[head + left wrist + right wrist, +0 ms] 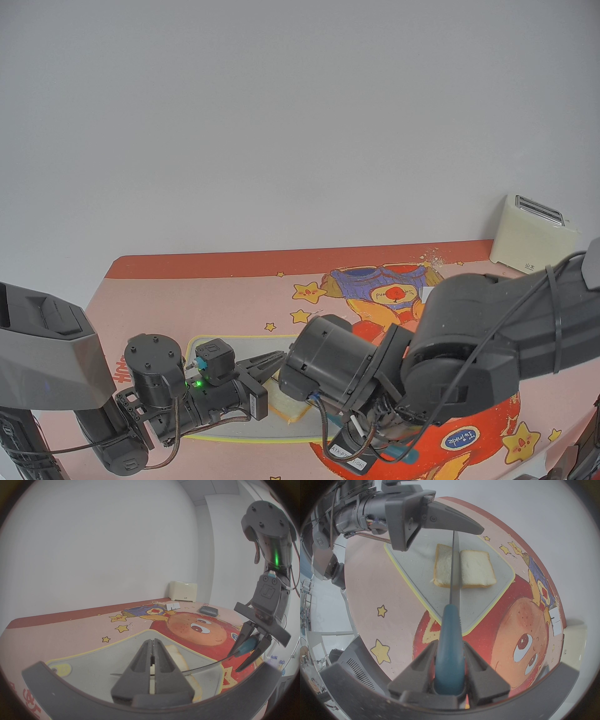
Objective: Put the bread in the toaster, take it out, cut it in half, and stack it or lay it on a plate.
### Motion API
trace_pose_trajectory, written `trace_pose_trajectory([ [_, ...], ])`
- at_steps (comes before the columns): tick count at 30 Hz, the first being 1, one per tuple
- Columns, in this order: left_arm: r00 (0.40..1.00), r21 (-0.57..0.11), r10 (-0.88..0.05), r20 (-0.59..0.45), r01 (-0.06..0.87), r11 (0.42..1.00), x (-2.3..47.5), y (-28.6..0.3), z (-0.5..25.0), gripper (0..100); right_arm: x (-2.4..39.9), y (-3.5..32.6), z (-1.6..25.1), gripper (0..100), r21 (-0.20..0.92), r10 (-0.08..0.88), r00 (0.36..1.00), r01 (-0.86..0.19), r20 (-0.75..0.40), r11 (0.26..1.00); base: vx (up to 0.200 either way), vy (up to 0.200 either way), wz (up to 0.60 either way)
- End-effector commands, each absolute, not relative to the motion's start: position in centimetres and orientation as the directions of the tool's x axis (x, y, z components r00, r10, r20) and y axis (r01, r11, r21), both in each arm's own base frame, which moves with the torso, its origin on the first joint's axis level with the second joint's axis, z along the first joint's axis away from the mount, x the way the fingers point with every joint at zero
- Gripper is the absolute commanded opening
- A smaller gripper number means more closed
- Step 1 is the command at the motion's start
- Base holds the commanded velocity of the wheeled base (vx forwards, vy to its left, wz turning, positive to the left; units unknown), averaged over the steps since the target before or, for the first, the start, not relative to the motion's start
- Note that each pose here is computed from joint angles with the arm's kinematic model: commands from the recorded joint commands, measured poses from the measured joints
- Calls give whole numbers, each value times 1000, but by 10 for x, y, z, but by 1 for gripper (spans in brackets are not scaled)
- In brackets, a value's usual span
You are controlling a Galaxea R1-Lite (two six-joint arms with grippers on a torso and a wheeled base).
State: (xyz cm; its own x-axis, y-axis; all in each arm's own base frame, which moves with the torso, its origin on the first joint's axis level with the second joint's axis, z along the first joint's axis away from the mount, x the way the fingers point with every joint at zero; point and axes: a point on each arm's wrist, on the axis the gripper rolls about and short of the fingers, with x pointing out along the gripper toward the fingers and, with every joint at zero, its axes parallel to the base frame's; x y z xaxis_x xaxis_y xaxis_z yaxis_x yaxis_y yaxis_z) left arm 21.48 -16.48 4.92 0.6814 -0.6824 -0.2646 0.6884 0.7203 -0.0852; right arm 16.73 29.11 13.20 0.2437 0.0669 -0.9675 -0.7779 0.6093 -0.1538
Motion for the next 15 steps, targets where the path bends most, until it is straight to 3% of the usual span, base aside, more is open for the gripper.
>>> trace_pose_trajectory([
  [1,690,-80,-688,-224,691,718,214,-165,56,0,167,290,128,0,-156,51,235,-778,-971,608,0,0,0],
  [15,707,-69,-701,-94,698,713,217,-167,87,0,167,287,134,0,-150,68,242,-772,-968,618,0,0,0],
])
